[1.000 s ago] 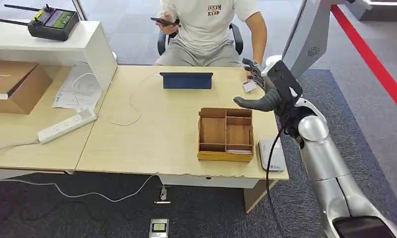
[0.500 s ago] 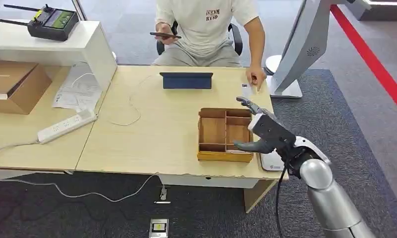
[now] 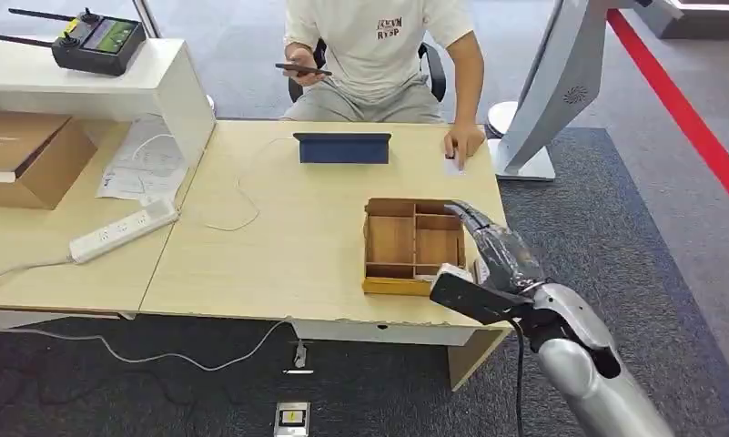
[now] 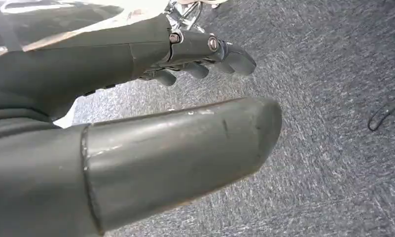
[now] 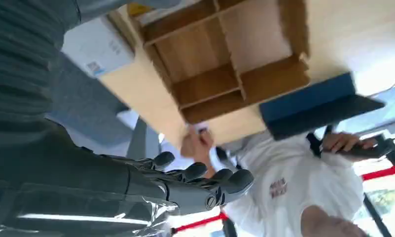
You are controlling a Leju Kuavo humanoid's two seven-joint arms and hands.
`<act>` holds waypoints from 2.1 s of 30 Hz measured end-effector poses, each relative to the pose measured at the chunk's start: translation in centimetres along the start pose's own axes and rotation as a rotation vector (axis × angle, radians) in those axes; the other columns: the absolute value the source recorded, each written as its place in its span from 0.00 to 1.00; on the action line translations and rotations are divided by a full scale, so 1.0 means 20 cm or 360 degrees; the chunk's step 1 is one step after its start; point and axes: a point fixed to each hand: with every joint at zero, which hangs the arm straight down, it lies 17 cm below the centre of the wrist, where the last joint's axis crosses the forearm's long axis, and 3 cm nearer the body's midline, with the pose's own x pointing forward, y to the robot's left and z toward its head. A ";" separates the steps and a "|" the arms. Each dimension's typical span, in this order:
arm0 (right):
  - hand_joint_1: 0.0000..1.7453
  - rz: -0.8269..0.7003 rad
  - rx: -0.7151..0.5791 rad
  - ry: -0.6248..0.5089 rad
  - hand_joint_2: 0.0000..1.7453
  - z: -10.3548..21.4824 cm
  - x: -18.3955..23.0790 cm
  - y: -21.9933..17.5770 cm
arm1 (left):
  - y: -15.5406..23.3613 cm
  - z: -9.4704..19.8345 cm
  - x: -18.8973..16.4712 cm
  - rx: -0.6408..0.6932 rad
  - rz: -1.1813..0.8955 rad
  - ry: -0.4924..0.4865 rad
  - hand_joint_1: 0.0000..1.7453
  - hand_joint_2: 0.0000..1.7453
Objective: Pass the card to the sensor for recognition and then transmit it.
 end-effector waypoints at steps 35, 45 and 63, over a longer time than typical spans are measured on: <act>0.00 0.0380 0.0050 0.0057 1.00 0.05 -0.09 0.33 | -0.01 0.00 0.04 0.0011 0.0009 -0.0028 0.00 0.00; 0.00 0.0384 0.0010 0.0081 1.00 0.07 -0.16 0.44 | -0.01 0.00 0.05 0.0011 0.0004 -0.0036 0.00 0.00; 0.00 0.0315 -0.0055 0.0131 1.00 0.00 -0.26 0.55 | -0.01 0.00 0.05 0.0013 -0.0020 -0.0045 0.00 0.00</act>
